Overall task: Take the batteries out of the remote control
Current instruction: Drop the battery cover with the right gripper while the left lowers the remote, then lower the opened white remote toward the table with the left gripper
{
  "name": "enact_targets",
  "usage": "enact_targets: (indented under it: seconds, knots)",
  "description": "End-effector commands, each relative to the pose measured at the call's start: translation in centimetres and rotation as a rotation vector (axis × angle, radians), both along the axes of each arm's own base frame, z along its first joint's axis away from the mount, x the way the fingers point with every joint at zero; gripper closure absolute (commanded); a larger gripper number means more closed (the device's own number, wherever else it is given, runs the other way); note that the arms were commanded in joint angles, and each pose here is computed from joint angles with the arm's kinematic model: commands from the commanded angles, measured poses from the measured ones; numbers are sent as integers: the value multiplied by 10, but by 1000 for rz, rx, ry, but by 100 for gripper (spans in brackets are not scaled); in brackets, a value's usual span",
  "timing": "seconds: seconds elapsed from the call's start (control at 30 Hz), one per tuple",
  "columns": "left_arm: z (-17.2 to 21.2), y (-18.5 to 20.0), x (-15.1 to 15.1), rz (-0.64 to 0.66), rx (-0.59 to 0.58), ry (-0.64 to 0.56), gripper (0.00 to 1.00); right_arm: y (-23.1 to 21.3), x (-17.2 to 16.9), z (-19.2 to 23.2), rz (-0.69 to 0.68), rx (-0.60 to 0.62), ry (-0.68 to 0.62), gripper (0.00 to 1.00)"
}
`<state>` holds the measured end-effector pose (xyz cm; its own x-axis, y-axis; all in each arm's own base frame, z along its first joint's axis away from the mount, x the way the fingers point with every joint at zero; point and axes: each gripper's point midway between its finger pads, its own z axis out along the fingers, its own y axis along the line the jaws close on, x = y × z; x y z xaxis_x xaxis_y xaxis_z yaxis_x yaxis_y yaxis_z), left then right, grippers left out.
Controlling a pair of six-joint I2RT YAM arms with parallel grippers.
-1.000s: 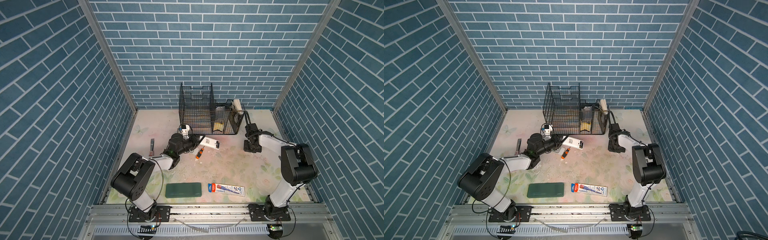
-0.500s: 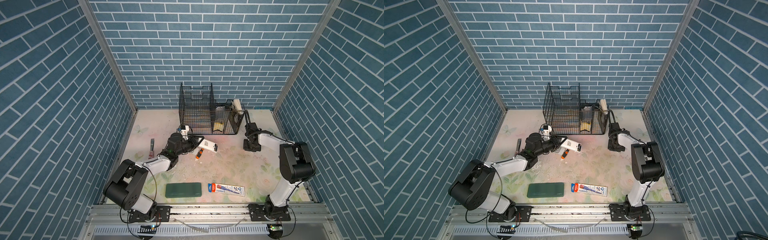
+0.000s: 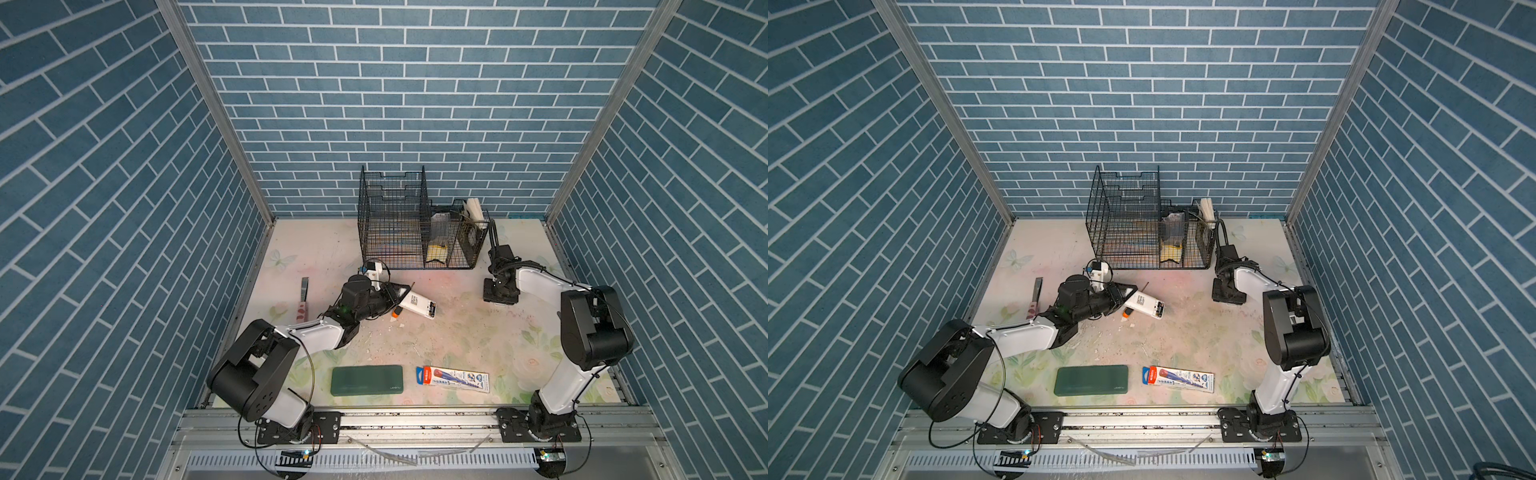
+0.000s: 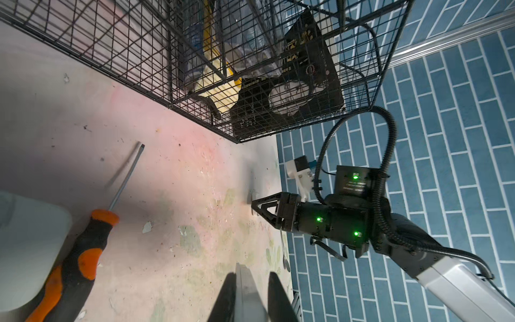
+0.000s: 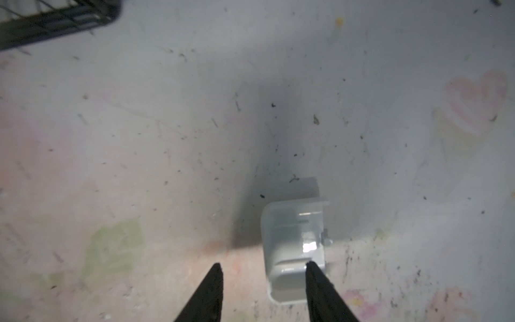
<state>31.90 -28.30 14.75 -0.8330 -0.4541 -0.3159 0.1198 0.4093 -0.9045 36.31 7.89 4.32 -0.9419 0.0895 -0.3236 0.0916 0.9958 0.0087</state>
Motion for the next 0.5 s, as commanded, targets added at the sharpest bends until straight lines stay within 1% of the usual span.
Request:
enact_targets:
  seconds: [0.0,0.2,0.43,0.47]
  knots:
    - [0,-1,-7,2,42,-41,100,6,-18,16,-2,38,-10,50]
    - [-19,-2,-15,32,55,-24,100,12,-31,41,-11,107,-77,50]
    - [-40,-6,-26,35,81,-11,100,19,-40,56,-6,170,-116,50]
    - [-43,-6,-27,46,67,11,100,20,-40,57,-5,176,-122,50]
